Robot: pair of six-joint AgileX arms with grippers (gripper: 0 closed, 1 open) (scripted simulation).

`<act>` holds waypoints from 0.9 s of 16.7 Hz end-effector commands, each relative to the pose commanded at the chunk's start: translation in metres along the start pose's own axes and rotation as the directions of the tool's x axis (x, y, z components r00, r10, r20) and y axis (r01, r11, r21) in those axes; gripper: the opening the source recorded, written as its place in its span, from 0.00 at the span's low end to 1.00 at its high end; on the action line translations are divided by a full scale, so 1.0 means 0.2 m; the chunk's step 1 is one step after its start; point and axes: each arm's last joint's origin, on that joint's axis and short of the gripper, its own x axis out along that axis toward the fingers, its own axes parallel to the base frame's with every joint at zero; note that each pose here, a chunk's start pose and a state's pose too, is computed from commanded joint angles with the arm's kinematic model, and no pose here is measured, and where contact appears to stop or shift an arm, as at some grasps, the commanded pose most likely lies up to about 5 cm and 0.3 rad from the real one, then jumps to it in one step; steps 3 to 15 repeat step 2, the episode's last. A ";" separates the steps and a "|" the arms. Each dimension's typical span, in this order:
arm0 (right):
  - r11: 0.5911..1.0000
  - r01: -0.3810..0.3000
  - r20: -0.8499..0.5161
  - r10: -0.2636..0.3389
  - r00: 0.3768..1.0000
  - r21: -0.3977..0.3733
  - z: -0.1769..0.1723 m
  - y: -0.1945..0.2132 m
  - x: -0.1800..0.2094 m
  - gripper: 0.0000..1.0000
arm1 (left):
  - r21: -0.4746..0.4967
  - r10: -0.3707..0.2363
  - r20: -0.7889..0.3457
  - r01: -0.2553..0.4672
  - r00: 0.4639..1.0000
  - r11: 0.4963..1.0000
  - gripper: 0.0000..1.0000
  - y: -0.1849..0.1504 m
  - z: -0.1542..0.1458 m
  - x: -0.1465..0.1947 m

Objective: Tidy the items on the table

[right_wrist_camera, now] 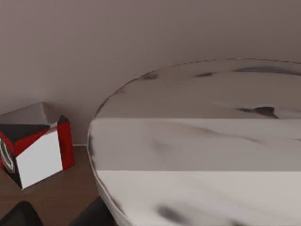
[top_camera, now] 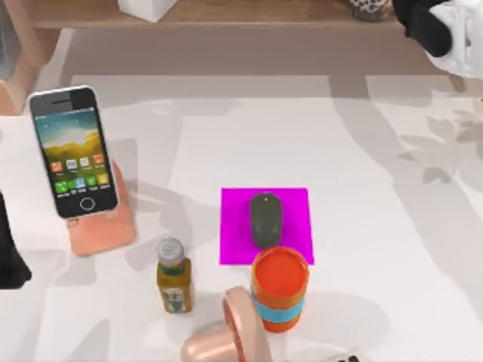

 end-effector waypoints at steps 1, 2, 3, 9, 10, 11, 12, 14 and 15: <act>1.000 0.000 0.000 0.000 1.000 0.000 0.00 0.00 0.00 1.00 | 0.000 0.000 0.000 0.000 1.000 1.000 1.00 0.00 0.00 0.00; 1.000 0.000 0.000 0.000 1.000 0.000 0.00 0.00 0.00 1.00 | 0.000 0.000 0.000 0.000 1.000 1.000 1.00 0.00 0.00 0.00; 1.000 0.000 0.000 0.000 1.000 0.000 0.00 0.00 0.00 1.00 | 0.000 0.000 0.000 0.000 1.000 1.000 1.00 0.00 0.00 0.00; 1.000 0.000 0.000 0.000 1.000 0.000 0.00 0.00 0.00 1.00 | 0.000 0.000 0.000 0.000 1.000 1.000 1.00 0.00 0.00 0.00; 1.000 0.000 0.000 0.000 1.000 0.000 0.00 0.00 0.00 1.00 | 0.000 0.000 0.000 0.000 1.000 1.000 1.00 0.00 0.00 0.00; 1.000 0.000 0.000 0.000 1.000 0.000 0.00 0.00 0.00 1.00 | 0.000 0.000 0.000 0.000 1.000 1.000 1.00 0.00 0.00 0.00; 1.000 0.000 0.000 0.000 1.000 0.000 0.00 0.00 0.00 1.00 | 0.000 0.000 0.000 0.000 1.000 1.000 1.00 0.00 0.00 0.00; 1.000 0.000 0.000 0.000 1.000 0.000 0.00 0.00 0.00 1.00 | 0.000 0.000 0.000 0.000 1.000 1.000 1.00 0.00 0.00 0.00; 1.000 0.000 0.000 0.000 1.000 0.000 0.00 0.00 0.00 1.00 | 0.000 0.000 0.000 0.000 1.000 1.000 1.00 0.00 0.00 0.00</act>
